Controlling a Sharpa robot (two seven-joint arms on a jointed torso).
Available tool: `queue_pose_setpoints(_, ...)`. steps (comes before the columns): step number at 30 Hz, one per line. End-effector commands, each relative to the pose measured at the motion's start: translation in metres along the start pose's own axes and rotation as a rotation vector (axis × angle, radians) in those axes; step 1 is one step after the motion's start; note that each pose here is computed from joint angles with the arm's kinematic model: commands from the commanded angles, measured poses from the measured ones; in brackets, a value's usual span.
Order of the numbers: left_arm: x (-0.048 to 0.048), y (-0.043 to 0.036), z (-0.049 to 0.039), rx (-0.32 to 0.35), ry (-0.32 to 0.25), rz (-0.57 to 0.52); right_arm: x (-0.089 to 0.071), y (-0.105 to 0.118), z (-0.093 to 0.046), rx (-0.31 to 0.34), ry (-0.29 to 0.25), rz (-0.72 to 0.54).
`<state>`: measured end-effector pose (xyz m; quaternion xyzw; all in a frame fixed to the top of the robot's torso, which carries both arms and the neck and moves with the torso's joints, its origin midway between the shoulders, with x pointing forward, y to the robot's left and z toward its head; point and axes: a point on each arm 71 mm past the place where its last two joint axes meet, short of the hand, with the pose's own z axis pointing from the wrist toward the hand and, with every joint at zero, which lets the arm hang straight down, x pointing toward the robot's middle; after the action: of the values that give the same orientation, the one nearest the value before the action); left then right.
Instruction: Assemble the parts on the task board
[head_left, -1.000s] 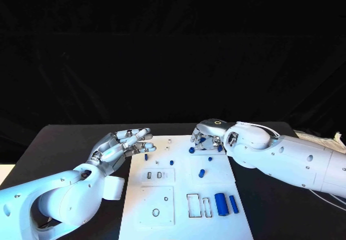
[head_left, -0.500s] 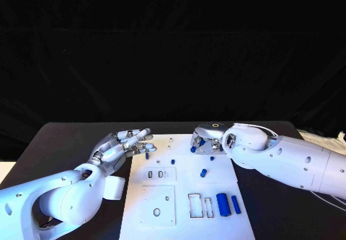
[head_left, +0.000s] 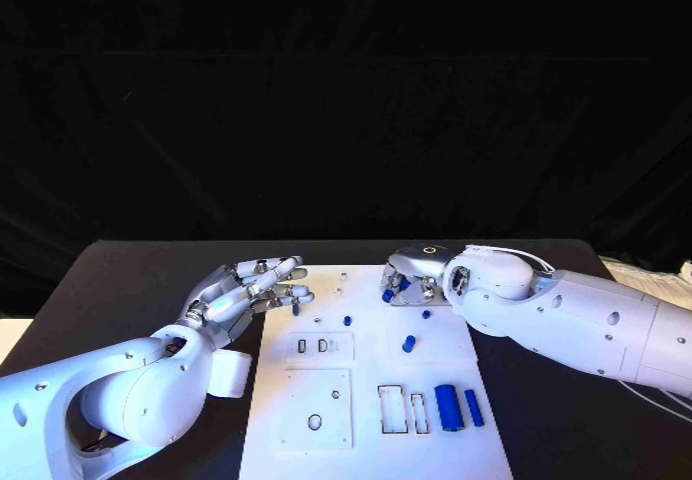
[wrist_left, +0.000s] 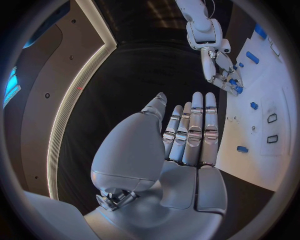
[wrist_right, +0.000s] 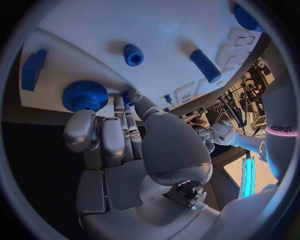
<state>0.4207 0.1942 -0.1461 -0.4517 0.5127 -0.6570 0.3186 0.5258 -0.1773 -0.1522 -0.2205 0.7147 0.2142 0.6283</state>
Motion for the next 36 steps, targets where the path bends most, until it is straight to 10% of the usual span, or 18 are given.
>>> queue_pose_setpoints(1,0.0011,-0.0007,0.0002,-0.002,0.013,-0.009,0.002,0.002,0.001,-0.011,0.021,-0.013)
queue_pose_setpoints(36,-0.0030,0.0025,0.0019,-0.039,-0.007,0.001,-0.014,0.013,0.009,-0.015,-0.184,0.010)
